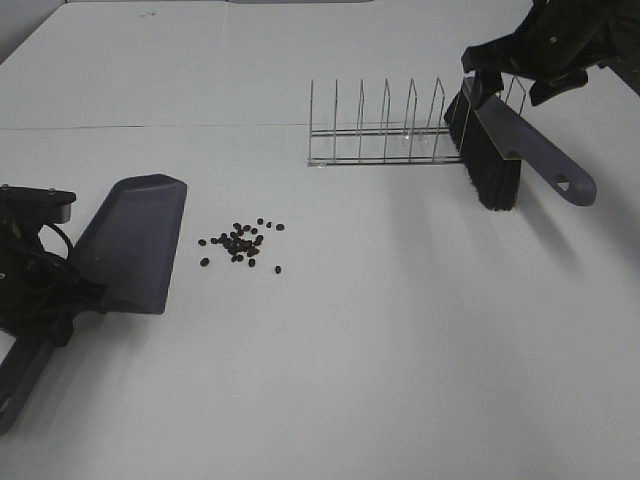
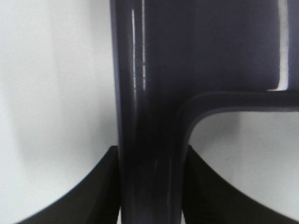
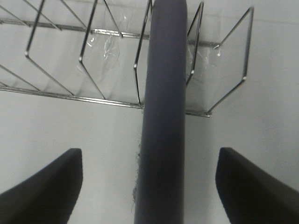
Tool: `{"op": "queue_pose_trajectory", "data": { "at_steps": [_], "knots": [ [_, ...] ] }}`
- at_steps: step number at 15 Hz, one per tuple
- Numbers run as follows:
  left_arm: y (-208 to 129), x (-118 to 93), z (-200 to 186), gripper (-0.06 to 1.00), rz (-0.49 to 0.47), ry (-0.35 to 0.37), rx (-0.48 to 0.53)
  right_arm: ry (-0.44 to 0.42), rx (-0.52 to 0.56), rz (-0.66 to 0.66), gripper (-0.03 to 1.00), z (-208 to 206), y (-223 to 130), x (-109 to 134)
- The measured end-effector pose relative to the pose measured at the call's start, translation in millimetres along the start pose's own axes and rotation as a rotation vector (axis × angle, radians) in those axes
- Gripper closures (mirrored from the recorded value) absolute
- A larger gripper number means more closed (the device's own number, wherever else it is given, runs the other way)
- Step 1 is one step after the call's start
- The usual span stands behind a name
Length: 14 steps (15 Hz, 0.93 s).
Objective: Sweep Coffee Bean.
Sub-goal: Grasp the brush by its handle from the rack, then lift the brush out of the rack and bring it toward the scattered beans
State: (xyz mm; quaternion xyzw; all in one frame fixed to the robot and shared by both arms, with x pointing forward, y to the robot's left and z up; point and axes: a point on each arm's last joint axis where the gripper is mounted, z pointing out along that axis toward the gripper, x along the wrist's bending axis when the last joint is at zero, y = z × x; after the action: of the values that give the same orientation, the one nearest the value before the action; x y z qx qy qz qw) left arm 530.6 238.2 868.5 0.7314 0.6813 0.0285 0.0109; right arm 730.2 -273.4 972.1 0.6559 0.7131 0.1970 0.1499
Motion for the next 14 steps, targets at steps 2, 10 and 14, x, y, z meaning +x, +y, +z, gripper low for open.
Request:
{"op": "queue_pose_trajectory", "data": {
  "at_steps": [2,10,14],
  "knots": [
    [0,0,0,0.62,0.0,0.0,0.0,0.001,0.06,0.003,0.23,29,-11,-2],
    [0,0,0,0.62,0.0,0.0,0.0,-0.034,0.174,-0.041,0.6,22,-20,-5],
    [0,0,0,0.62,0.0,0.0,0.001,-0.062,0.066,-0.064,0.6,-46,0,-3]
  ]
}}
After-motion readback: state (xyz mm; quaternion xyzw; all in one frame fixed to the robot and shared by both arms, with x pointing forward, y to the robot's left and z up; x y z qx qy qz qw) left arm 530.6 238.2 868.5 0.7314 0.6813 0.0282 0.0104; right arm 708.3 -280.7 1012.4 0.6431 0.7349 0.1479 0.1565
